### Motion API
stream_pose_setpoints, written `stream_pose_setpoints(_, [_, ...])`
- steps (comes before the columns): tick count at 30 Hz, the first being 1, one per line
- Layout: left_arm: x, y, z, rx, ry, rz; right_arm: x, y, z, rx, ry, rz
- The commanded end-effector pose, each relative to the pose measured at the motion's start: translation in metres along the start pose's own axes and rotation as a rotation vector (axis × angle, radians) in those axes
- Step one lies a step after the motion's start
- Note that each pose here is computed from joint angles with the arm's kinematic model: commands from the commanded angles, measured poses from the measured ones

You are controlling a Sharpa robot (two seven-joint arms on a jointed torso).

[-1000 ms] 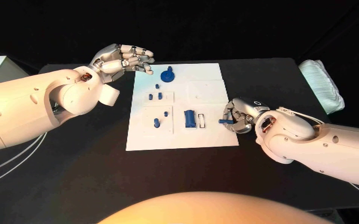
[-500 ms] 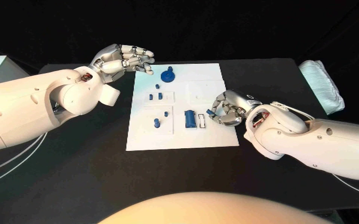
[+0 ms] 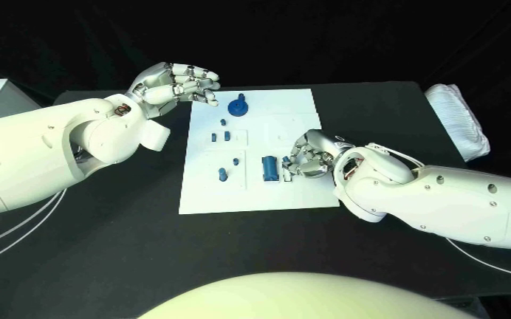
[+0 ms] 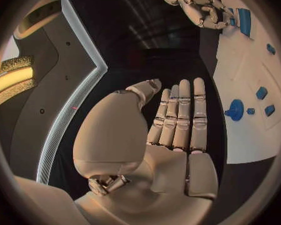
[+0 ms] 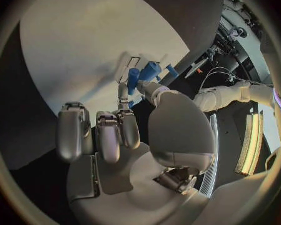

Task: Assemble the parts on the task board

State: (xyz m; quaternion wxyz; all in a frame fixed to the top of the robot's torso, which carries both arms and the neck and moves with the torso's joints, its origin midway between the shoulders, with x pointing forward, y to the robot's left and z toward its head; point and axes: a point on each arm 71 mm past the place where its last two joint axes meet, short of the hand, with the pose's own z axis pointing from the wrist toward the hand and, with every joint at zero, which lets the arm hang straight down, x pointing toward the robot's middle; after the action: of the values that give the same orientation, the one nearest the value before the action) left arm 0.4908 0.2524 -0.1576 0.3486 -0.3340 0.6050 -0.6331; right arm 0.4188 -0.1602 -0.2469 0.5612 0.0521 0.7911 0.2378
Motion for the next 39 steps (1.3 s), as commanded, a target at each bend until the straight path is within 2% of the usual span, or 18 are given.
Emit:
stream_pose_setpoints(1, [0.0027, -0.0007, 0.0003, 0.005, 0.023, -0.013, 0.005, -0.0019, 0.001, 0.02, 0.051, -0.021])
stream_pose_setpoints(16, [0.0027, -0.0005, -0.0001, 0.001, 0.025, -0.014, 0.0084, 0.0001, 0.001, 0.011, 0.067, -0.049])
stream_pose_setpoints(39, [0.0021, -0.0004, -0.0003, -0.001, 0.025, -0.014, 0.0066, -0.0008, 0.0063, 0.011, 0.042, -0.071])
